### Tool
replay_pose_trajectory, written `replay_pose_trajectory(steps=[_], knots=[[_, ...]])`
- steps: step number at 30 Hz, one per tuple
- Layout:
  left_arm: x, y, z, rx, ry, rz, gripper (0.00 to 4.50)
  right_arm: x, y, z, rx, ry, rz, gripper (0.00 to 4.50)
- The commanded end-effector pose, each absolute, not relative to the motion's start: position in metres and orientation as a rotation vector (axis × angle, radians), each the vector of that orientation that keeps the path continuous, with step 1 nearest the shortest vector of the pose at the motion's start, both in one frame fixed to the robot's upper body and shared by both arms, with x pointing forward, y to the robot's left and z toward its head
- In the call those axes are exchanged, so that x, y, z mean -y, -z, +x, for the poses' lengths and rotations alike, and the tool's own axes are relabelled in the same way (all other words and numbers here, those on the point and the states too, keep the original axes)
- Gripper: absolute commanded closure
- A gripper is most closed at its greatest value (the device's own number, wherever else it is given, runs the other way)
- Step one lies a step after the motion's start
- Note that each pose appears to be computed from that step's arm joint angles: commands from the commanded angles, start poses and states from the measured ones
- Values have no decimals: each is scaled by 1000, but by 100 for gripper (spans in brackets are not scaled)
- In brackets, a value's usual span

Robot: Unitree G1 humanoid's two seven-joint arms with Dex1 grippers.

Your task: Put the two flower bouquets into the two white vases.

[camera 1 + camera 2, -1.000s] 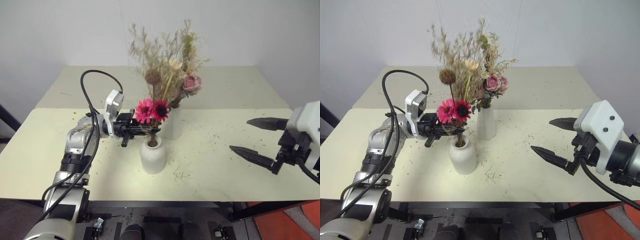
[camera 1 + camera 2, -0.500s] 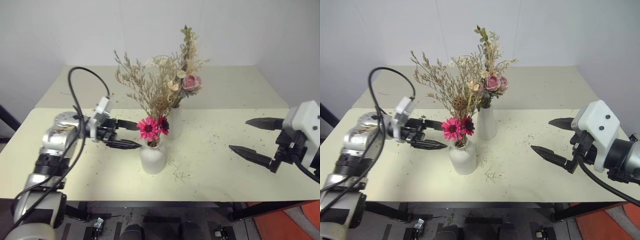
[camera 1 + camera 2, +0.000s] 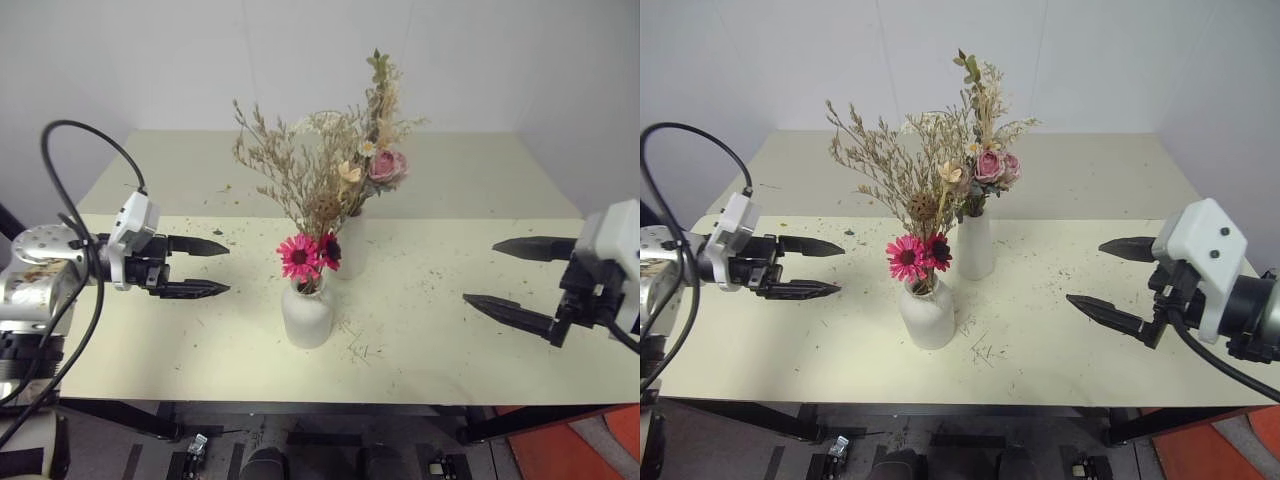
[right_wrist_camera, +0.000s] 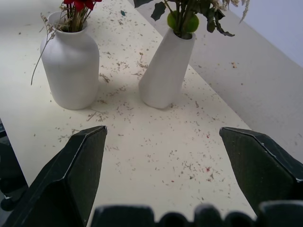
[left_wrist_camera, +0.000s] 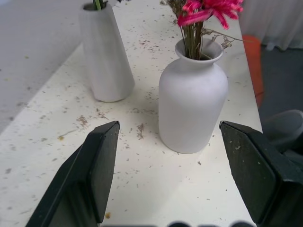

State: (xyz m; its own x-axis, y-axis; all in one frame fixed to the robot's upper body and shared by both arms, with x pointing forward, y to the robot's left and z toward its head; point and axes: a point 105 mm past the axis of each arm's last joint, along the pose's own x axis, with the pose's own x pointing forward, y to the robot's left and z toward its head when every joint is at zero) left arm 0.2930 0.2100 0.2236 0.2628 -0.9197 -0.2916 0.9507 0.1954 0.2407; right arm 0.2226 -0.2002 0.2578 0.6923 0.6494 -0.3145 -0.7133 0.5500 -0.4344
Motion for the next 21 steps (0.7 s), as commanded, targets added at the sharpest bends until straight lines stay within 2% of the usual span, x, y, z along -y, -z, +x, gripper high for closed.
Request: replay_pose_trajectory(steps=[1,8,15,21], knots=[[-209,-242,287,-32,1288,454,83,203,-273,219,-67,-804,-619,0],[-205,-242,281,-30,1288,438,83,206,-275,220,-63,-808,-623,0],[-195,-270,278,130,1298,362,83,197,-287,220,-2,-843,-605,0],[-190,-263,279,103,1281,403,83,198,-276,220,-25,-858,-598,0]])
